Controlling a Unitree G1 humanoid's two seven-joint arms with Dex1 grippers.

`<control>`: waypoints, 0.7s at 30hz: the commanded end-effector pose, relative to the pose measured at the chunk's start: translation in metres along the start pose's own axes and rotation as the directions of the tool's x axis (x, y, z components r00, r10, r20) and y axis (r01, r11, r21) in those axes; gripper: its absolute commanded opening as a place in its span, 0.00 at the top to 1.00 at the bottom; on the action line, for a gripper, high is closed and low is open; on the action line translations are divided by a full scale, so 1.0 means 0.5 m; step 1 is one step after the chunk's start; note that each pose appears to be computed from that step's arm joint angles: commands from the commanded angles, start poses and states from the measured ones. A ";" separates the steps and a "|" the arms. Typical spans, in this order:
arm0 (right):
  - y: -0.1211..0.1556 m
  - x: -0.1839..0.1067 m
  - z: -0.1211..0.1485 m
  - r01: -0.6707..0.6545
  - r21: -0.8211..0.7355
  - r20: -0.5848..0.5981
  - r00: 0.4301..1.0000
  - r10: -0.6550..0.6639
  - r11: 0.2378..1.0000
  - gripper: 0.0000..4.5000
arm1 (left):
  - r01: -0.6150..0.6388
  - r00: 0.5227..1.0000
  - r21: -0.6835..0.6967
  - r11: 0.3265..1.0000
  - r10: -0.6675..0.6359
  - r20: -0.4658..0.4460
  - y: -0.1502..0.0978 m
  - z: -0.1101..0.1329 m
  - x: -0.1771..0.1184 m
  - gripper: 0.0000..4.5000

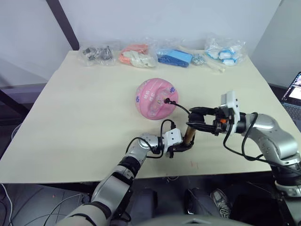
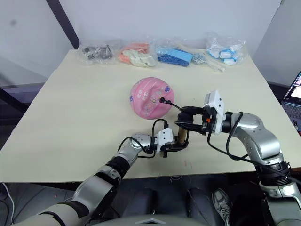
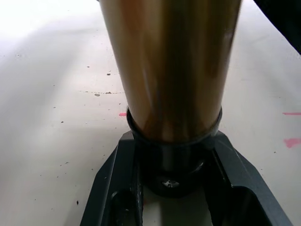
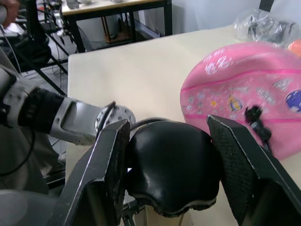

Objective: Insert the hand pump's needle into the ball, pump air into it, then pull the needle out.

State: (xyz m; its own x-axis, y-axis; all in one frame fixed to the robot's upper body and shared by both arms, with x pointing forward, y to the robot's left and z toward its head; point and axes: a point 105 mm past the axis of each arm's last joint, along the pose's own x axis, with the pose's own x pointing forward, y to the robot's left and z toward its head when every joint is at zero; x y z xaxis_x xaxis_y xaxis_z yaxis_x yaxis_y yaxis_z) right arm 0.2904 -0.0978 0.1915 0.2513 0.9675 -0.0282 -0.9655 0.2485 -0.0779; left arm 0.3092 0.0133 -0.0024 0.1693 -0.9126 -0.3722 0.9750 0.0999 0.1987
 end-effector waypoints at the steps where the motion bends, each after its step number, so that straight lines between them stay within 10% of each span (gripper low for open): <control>1: -0.008 -0.025 0.103 0.007 -0.080 0.120 0.993 0.003 0.997 0.54 | 0.055 0.984 -0.109 0.993 -0.072 -0.161 -0.053 -0.093 -0.013 0.75; 12: -0.009 -0.065 0.254 -0.009 -0.080 0.267 0.963 0.030 0.997 0.54 | 0.058 0.985 -0.109 0.992 -0.074 -0.158 -0.053 -0.092 -0.013 0.75; 21: -0.004 -0.030 0.111 0.005 0.038 0.147 0.989 -0.011 0.999 0.54 | 0.054 0.985 -0.108 0.993 -0.071 -0.160 -0.051 -0.092 -0.015 0.75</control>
State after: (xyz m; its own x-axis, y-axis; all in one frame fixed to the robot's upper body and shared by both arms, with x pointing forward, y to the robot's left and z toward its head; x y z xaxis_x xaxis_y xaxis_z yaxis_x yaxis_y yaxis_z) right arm 0.2832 -0.1144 0.2632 0.2392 0.9554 0.1734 -0.9662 0.2519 -0.0554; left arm 0.3101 0.0117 -0.0002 0.1644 -0.9150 -0.3684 0.9751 0.0942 0.2009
